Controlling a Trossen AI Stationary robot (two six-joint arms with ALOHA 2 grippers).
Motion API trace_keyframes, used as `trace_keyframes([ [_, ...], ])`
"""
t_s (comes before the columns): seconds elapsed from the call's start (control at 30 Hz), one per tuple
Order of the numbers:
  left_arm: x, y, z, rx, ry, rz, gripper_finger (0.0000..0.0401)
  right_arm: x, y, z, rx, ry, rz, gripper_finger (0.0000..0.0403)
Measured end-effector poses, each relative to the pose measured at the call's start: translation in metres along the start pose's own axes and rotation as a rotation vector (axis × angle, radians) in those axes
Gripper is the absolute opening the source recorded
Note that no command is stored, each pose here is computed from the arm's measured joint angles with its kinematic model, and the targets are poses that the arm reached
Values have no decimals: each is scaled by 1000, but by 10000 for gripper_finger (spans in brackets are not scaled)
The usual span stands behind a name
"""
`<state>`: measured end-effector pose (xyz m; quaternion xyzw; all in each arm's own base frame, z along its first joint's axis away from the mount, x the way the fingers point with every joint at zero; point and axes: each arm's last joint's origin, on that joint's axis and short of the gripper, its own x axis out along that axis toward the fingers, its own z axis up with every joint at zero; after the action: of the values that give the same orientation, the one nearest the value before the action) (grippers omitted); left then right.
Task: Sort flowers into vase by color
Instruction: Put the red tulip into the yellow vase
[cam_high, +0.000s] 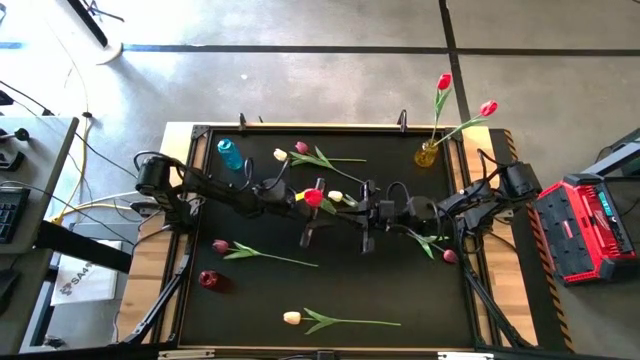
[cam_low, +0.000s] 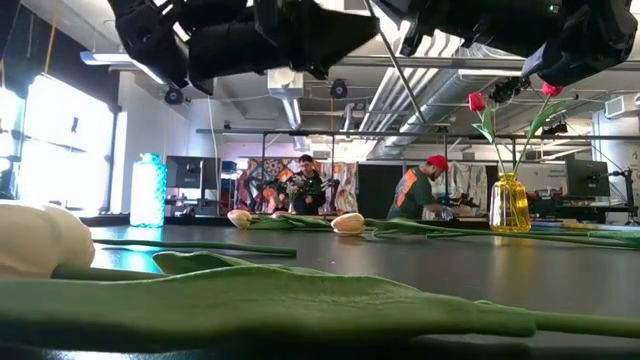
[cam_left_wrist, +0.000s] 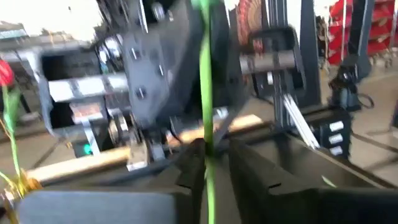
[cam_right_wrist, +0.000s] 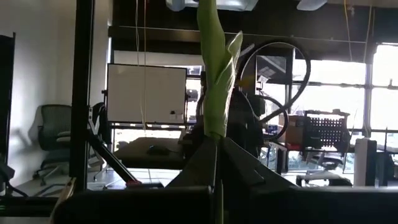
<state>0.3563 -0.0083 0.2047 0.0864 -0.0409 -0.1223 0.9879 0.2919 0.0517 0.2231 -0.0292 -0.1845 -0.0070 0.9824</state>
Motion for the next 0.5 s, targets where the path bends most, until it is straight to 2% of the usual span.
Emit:
trace_keyframes([
  [0.13,-1,1,-7,-24,64,-14,8,0,-1,-2,66,18,-32,1],
  [0.3,-1,0,-11,-35,108,-22,1,0,-3,-4,72,45,-90,17],
  [0.5,-1,0,-13,-44,132,-25,0,0,-3,-3,72,44,-97,45],
])
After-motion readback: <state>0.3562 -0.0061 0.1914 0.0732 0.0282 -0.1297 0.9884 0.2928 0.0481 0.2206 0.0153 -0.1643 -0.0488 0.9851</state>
